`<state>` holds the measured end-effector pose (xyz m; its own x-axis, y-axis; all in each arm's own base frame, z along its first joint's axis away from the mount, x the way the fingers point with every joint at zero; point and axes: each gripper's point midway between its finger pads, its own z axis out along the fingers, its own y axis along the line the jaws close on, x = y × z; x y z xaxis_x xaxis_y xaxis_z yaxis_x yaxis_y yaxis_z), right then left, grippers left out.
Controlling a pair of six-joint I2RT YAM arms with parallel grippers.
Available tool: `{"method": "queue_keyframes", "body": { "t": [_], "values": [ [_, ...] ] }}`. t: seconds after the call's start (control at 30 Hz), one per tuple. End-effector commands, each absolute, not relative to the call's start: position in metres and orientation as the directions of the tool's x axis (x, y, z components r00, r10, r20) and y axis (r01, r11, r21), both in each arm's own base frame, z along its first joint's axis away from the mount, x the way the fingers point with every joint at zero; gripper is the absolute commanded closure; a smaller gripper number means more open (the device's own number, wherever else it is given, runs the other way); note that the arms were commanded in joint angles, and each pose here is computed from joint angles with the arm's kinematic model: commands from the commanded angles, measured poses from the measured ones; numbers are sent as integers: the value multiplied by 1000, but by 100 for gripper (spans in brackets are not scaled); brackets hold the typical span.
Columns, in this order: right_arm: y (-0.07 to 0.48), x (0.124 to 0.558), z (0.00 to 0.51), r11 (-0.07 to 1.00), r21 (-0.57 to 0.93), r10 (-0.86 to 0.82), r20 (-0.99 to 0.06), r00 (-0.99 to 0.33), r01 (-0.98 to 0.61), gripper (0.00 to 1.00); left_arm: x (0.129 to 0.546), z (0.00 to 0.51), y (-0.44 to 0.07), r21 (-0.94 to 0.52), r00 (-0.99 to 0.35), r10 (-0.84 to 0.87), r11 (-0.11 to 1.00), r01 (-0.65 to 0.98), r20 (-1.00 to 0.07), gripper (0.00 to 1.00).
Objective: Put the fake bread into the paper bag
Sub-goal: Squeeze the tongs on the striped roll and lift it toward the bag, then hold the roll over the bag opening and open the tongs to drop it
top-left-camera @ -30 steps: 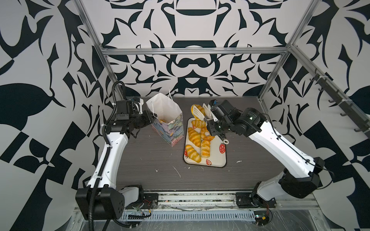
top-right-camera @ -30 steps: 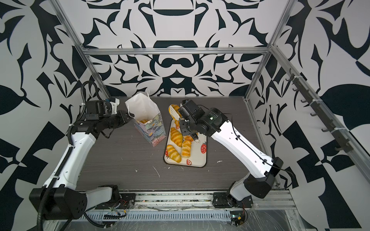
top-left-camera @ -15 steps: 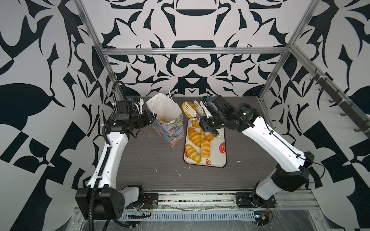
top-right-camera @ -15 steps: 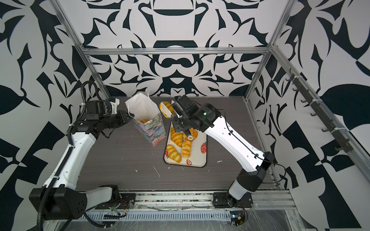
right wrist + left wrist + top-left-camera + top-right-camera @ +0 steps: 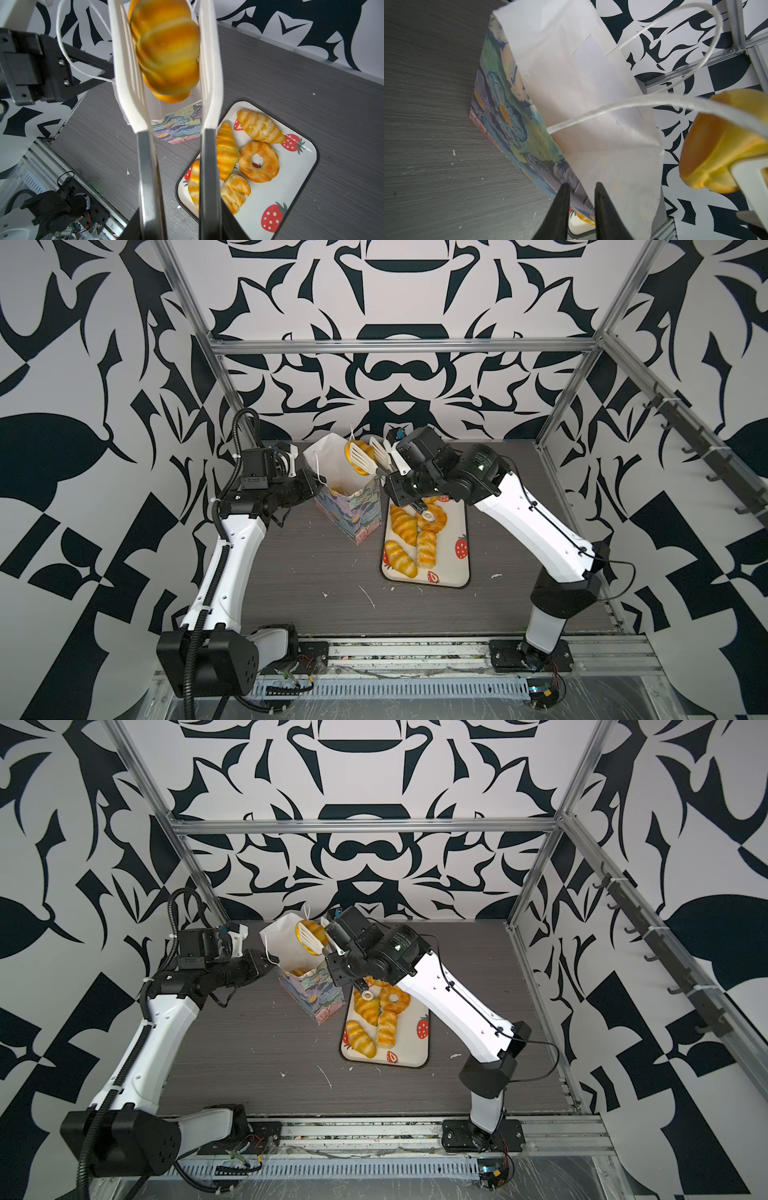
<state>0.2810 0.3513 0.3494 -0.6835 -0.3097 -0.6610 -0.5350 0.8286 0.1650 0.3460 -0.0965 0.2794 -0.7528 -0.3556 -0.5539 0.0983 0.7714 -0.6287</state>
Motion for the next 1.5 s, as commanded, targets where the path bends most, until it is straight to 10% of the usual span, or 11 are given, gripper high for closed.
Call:
{"method": "queue_keyframes", "body": {
  "t": [0.0,1.47],
  "values": [
    [356,278,380,805,181,-282,-721,-632,-565,56,340,288,-97,-621,-745,-346,775,115,-570,75],
    [377,287,337,807,162,-335,-666,-666,-568,48,339,286,-98,-623,-751,-342,774,116,-565,75]
  ]
}}
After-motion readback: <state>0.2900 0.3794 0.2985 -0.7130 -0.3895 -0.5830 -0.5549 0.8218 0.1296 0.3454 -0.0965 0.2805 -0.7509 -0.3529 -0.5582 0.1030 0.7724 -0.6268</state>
